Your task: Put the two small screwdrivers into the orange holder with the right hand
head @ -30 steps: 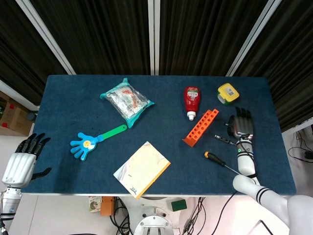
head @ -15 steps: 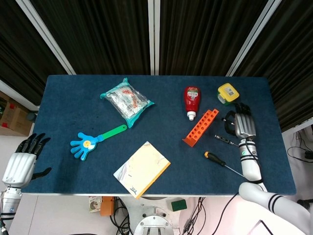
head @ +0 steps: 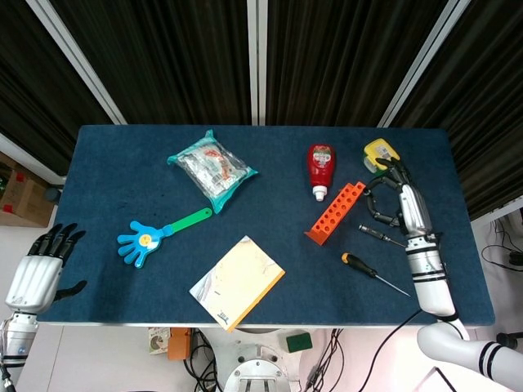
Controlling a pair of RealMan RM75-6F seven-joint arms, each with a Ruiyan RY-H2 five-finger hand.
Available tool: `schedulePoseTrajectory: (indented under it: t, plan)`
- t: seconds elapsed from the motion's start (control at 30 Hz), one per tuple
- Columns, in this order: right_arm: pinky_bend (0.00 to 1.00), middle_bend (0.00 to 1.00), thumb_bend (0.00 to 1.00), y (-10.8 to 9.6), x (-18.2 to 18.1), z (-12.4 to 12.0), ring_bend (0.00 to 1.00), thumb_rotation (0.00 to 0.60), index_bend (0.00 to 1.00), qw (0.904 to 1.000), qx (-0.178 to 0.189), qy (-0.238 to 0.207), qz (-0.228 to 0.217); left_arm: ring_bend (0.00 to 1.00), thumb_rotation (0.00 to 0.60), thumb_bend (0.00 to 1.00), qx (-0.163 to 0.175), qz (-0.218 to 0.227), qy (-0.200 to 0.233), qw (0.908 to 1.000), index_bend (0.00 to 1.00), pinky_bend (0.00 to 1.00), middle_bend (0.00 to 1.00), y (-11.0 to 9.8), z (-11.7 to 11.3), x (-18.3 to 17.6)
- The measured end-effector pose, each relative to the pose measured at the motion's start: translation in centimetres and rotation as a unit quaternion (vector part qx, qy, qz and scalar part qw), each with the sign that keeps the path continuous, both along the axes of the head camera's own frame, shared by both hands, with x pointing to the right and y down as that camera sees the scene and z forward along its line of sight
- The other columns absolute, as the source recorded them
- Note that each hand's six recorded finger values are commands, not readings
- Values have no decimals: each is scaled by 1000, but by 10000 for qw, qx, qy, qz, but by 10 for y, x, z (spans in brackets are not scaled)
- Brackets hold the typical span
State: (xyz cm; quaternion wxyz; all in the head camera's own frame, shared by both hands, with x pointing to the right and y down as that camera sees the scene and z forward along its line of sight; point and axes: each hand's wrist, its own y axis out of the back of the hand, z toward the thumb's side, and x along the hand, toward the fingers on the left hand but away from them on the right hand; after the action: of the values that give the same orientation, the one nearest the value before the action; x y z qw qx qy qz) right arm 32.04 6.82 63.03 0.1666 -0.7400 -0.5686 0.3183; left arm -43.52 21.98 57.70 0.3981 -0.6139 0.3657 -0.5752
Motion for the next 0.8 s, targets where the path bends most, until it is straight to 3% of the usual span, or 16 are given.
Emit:
schedulePoseTrajectory:
  t: [0.2, 0.33, 0.47, 0.8]
  plan:
    - [0, 128, 467, 2, -2, 13, 0, 600, 668, 9918, -209, -1243, 209, 41, 600, 53, 3, -17, 1, 10000, 154, 182, 84, 0, -1, 0]
    - [0, 128, 468, 2, 0, 28, 0, 600, 668, 9838, -373, -1699, 440, 41, 600, 53, 3, -12, 7, 10000, 154, 182, 84, 1, -1, 0]
    - [0, 128, 468, -3, 3, 41, 0, 600, 675, 9797, -533, -1822, 648, 41, 600, 53, 11, -28, 9, 10000, 154, 182, 84, 1, -1, -1]
    - [0, 128, 466, -15, 8, 52, 0, 600, 676, 9798, -514, -1762, 793, 41, 600, 53, -24, -37, 4, 10000, 154, 182, 84, 0, 0, -2]
